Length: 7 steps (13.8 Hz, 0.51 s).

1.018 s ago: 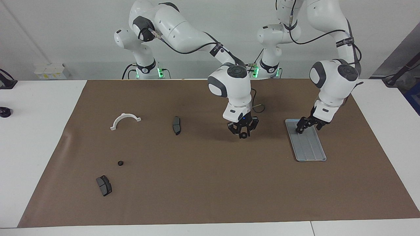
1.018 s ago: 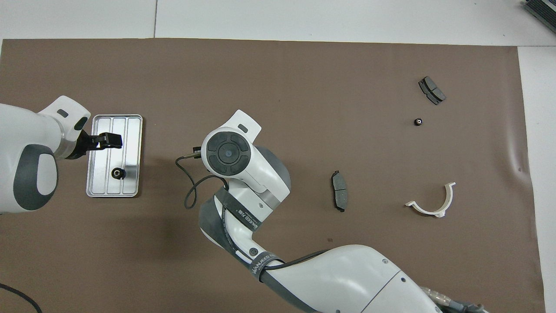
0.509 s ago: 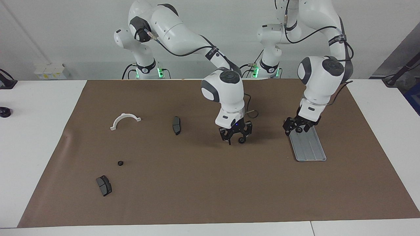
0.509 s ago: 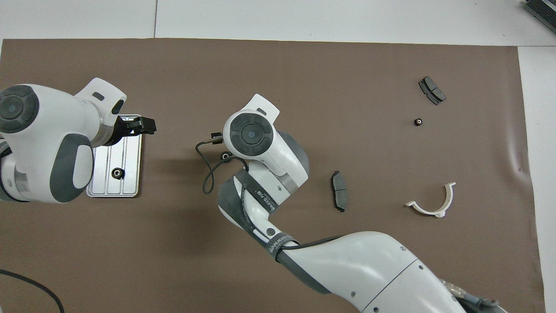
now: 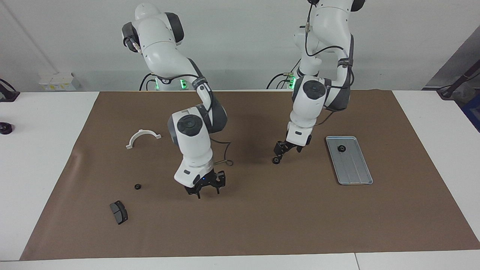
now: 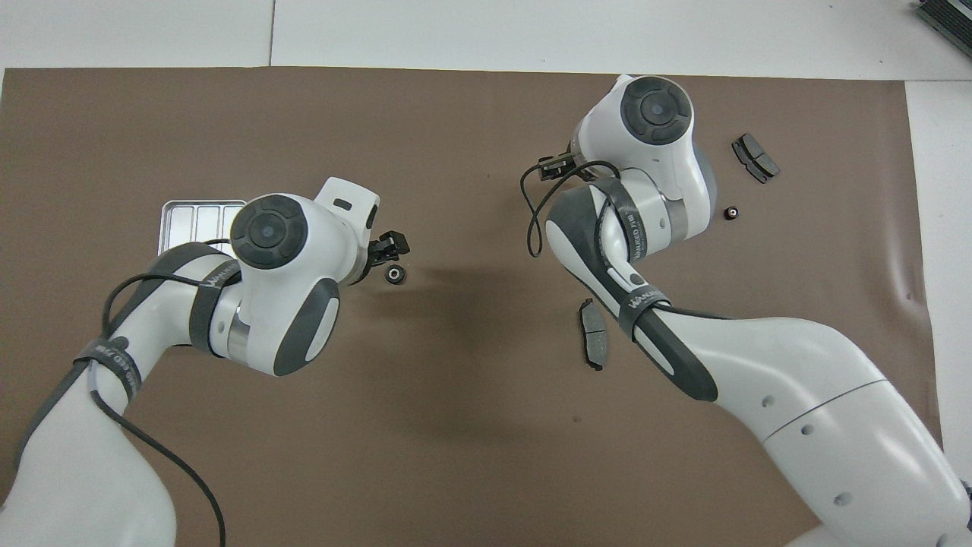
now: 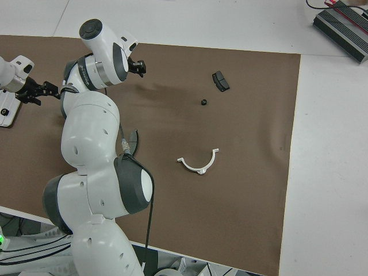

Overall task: Pick bearing gear from pile to tray
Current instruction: 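Grasp the second bearing with the left gripper while the right gripper withdraws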

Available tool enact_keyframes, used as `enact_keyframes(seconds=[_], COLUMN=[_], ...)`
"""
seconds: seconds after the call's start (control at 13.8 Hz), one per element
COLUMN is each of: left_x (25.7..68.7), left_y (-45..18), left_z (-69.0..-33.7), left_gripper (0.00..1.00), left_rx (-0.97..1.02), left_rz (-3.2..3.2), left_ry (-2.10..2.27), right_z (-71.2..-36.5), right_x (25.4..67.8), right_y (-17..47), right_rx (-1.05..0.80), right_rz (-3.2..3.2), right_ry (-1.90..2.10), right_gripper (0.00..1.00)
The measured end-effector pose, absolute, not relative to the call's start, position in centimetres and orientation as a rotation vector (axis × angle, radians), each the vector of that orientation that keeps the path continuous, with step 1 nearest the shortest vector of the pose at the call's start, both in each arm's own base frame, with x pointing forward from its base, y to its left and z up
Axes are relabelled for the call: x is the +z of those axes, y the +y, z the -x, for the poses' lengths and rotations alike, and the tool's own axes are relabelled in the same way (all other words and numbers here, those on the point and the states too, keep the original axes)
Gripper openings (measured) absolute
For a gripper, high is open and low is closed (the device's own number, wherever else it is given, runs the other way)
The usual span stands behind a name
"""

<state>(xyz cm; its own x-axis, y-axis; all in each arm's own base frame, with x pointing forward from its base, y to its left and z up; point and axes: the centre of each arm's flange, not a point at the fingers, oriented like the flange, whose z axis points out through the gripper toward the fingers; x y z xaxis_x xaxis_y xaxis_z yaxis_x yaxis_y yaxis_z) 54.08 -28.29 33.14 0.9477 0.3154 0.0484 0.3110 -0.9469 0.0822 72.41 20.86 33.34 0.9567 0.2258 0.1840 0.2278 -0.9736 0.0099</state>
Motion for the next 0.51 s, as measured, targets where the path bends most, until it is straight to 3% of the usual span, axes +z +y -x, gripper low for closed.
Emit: enact_keyframes(seconds=[0.36,0.44,0.51], left_x=[30.0,29.8,29.8], left_y=[-30.1,-30.1,-30.0], left_z=[-53.5,-53.5,-53.5], left_gripper=[1.00,0.92,0.77], left_rx=[0.071,0.069,0.069], left_rz=[-3.041,-3.042,-3.042], left_ry=[0.479,0.479,0.480], right_z=[-73.7,-73.7,-73.7], right_x=[31.1,30.7,30.5], right_y=[9.2,7.1,5.2], right_rx=[-0.202,-0.188,-0.176], right_rz=[3.125,3.129,3.133], right_ry=[-0.455,-0.454,-0.447], right_gripper=[0.74,0.74,0.74])
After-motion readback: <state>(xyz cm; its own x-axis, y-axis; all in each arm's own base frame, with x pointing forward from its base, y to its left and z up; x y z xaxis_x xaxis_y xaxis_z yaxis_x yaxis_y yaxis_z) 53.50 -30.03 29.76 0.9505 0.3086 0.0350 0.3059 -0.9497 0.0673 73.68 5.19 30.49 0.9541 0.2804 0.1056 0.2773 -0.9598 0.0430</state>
